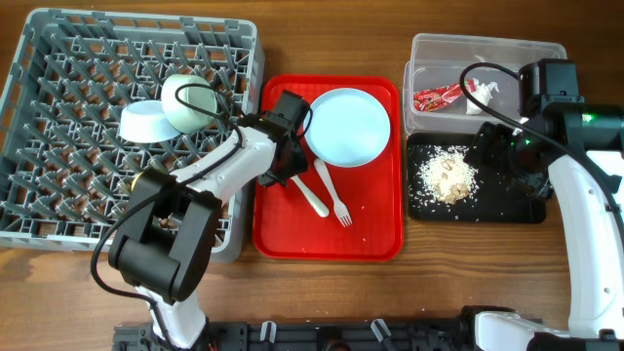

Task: Sort waste into correct bins and load items into the dishwasher rack
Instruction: 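Grasp the white spoon with the left gripper and lift it, then carry the white spoon left and drop it into the dish rack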

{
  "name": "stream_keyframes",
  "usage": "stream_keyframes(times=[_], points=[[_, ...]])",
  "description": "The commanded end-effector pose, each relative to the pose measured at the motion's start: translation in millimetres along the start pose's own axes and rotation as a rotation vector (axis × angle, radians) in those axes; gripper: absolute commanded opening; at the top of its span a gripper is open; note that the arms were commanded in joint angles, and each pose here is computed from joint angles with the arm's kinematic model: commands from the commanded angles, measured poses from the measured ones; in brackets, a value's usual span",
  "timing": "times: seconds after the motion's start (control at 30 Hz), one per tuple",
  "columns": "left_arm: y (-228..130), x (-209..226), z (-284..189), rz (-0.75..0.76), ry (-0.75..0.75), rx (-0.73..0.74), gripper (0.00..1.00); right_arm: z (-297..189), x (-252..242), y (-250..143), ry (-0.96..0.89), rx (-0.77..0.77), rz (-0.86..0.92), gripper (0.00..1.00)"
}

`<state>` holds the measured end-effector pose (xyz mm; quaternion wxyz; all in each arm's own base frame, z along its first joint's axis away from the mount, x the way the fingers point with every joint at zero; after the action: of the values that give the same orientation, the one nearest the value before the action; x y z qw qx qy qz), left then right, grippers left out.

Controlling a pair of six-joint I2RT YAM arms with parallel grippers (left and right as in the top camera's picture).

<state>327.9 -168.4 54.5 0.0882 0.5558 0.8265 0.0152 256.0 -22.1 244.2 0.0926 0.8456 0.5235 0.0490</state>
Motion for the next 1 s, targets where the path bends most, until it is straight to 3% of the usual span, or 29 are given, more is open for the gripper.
stream_keyframes(times=[0.0, 0.07, 0.13, 0.33, 0.63, 0.77, 0.97], points=[[-2.3, 4.9, 8.6, 0.018, 0.035, 0.001, 0.49, -1.0, -1.8, 0.7, -0.010, -0.009, -0.002, 0.89], [-5.6, 0.9, 10.5, 0.025, 0.018, 0.017, 0.46, -1.0, -1.8, 0.7, -0.010, -0.009, -0.002, 0.89], [-10.9, -4.8, 15.0, 0.037, 0.003, 0.032, 0.37, -1.0, -1.8, 0.6, -0.010, -0.008, -0.002, 0.89], [-20.3, -13.9, 21.9, 0.040, -0.022, 0.063, 0.29, -1.0, -2.1, 0.2, -0.012, -0.006, -0.003, 0.89], [-15.0, -9.3, 21.8, 0.022, -0.019, 0.062, 0.27, -1.0, -2.0, 0.3, -0.012, -0.007, -0.003, 0.89], [-14.6, -9.8, 20.8, 0.022, -0.021, 0.060, 0.04, -1.0, -2.0, 0.3, -0.012, -0.007, -0.003, 0.90], [-10.0, -14.9, -4.0, 0.028, -0.065, 0.023, 0.04, -1.0, -2.1, 0.0, -0.012, -0.006, -0.003, 0.89]])
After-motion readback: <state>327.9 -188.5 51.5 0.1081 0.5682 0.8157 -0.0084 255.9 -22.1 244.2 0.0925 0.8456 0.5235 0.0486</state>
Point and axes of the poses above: each gripper's point midway between its finger pads, its own z axis out along the fingers, its own x axis along the line the jaws close on, y = z × x, the point moved 5 cm from there along -z, back along the fingers, and after that the axes turned 2 degrees about -z, right-handed, at the moved point
